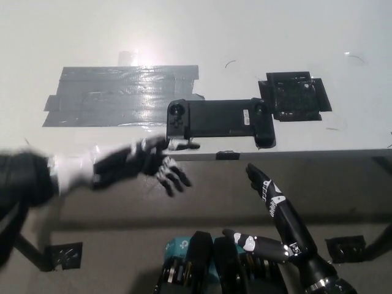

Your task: A controller is being placed at the center of the desk near the left hand and the robot uses its left hand's index finger to press a button at the left area of the controller

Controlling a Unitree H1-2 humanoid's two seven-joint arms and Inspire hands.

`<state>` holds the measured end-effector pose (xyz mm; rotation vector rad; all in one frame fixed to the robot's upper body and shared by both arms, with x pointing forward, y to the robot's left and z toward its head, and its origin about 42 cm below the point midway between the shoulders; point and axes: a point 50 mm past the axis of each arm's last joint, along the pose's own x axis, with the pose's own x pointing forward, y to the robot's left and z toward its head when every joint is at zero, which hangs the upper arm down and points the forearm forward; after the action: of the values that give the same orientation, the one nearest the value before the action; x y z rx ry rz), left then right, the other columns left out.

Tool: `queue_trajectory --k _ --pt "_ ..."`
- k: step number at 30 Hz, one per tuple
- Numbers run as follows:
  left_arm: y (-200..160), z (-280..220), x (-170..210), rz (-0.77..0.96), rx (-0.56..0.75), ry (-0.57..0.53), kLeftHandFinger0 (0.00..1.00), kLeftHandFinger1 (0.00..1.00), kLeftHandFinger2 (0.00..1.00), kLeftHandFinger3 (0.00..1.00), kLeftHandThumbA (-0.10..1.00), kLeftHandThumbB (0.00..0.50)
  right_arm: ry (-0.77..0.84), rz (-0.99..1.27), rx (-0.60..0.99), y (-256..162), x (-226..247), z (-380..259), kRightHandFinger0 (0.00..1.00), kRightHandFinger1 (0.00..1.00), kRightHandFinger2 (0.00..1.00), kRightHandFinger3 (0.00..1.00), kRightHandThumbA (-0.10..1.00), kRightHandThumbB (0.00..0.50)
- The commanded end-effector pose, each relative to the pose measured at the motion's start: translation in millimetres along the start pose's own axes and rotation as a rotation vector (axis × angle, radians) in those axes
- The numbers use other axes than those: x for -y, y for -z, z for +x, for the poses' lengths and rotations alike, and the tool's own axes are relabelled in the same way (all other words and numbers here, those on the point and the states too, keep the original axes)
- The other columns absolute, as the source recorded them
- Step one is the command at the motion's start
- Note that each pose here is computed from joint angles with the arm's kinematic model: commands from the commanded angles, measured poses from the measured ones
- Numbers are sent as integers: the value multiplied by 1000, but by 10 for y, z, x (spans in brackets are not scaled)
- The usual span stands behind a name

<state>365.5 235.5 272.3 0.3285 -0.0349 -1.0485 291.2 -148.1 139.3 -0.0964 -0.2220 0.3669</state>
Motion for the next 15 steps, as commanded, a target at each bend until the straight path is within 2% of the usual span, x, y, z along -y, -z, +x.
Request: queue_trajectory --k 1,3,6,10,15 --pt "247 -274 662 -77 158 -427 1000 1000 1000 1000 1000 308 -9 35 60 -70 -49 19 1000 1000 1000 1000 878 245" --pt "551 -218 968 -90 164 -601 1000 1000 1000 1000 1000 329 -6 46 48 -44 -55 -38 1000 1000 1000 1000 883 239" --pt "848 -168 1145 -54 169 -731 1000 1000 1000 1000 1000 274 4 52 51 -30 -68 -38 1000 1000 1000 1000 900 224" --pt "1074 -102 1220 21 147 -750 1000 1000 1000 1000 1000 264 19 55 56 -26 -60 -53 1000 1000 1000 1000 899 206" --pt "1162 -67 1304 51 120 -772 1000 1000 1000 1000 1000 295 34 46 65 -6 -71 -89 1000 1000 1000 1000 920 205"
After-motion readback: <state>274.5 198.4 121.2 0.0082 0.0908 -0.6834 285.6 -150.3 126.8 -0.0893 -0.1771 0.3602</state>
